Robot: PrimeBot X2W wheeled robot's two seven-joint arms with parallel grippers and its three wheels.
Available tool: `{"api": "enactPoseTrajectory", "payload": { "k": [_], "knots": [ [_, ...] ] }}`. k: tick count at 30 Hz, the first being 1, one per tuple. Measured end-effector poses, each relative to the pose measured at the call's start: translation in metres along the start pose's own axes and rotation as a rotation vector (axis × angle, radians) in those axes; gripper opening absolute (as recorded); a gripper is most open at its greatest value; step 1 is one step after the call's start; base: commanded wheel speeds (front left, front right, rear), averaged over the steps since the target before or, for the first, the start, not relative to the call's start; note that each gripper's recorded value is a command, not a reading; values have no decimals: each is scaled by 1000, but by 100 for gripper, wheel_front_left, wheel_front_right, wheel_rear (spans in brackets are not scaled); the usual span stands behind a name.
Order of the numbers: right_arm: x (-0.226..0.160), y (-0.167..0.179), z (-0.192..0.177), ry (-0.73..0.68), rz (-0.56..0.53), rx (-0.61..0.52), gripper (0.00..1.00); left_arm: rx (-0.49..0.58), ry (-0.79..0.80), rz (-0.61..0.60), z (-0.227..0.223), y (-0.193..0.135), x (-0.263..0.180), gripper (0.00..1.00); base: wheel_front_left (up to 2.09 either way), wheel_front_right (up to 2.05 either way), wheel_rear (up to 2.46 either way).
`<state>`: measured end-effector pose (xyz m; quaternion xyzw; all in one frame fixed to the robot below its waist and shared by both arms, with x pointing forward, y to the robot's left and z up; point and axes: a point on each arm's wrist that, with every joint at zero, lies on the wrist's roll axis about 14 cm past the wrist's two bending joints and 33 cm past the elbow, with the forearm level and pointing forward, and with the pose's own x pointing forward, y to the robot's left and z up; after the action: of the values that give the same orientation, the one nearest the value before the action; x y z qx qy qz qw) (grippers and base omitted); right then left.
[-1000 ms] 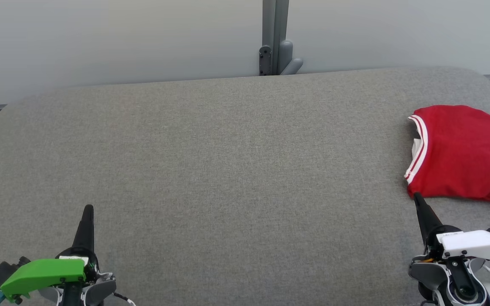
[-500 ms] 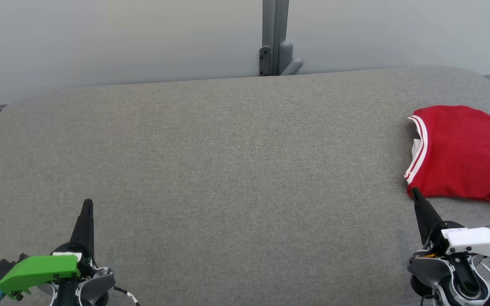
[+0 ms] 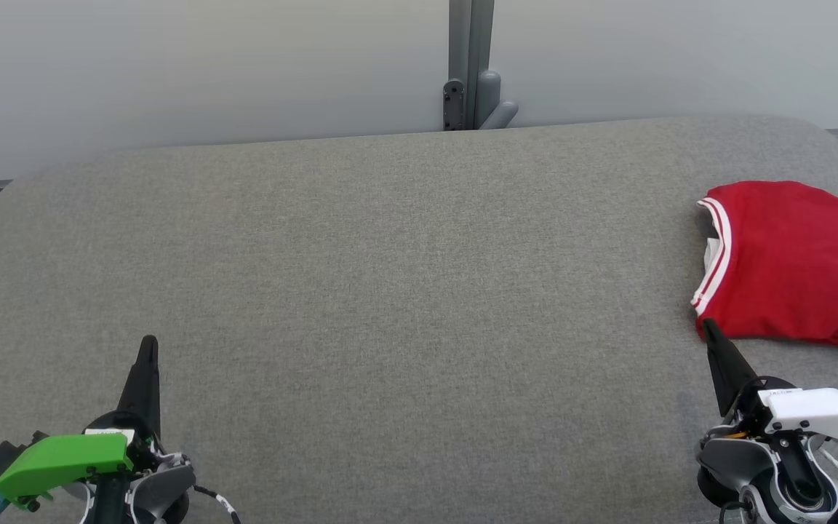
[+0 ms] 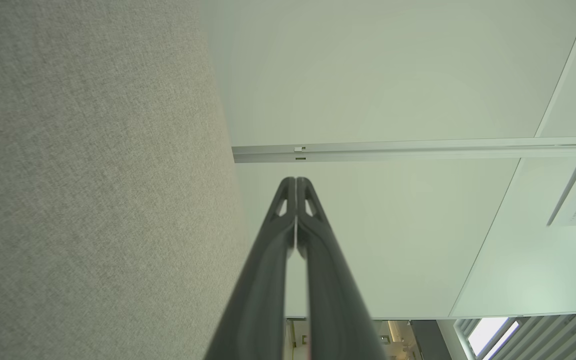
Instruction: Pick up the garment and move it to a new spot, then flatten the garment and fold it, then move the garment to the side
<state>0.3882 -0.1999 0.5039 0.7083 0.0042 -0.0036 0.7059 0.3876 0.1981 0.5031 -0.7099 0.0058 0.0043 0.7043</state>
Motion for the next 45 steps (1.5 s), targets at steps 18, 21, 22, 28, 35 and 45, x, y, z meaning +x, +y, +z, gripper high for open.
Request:
{"api": "enactPoseTrajectory", "payload": {
  "k": [18,21,22,28,35,45],
  "knots": [
    [0,0,0,0,0,0,0,0,0,0,0,0,0,0,0,0,0],
    [0,0,0,0,0,0,0,0,0,0,0,0,0,0,0,0,0],
    [0,0,0,0,0,0,0,0,0,0,0,0,0,0,0,0,0],
    [0,0,0,0,0,0,0,0,0,0,0,0,0,0,0,0,0],
    [0,0,0,0,0,0,0,0,0,0,0,0,0,0,0,0,0],
    [0,0,0,0,0,0,0,0,0,0,0,0,0,0,0,0,0]
  ]
}}
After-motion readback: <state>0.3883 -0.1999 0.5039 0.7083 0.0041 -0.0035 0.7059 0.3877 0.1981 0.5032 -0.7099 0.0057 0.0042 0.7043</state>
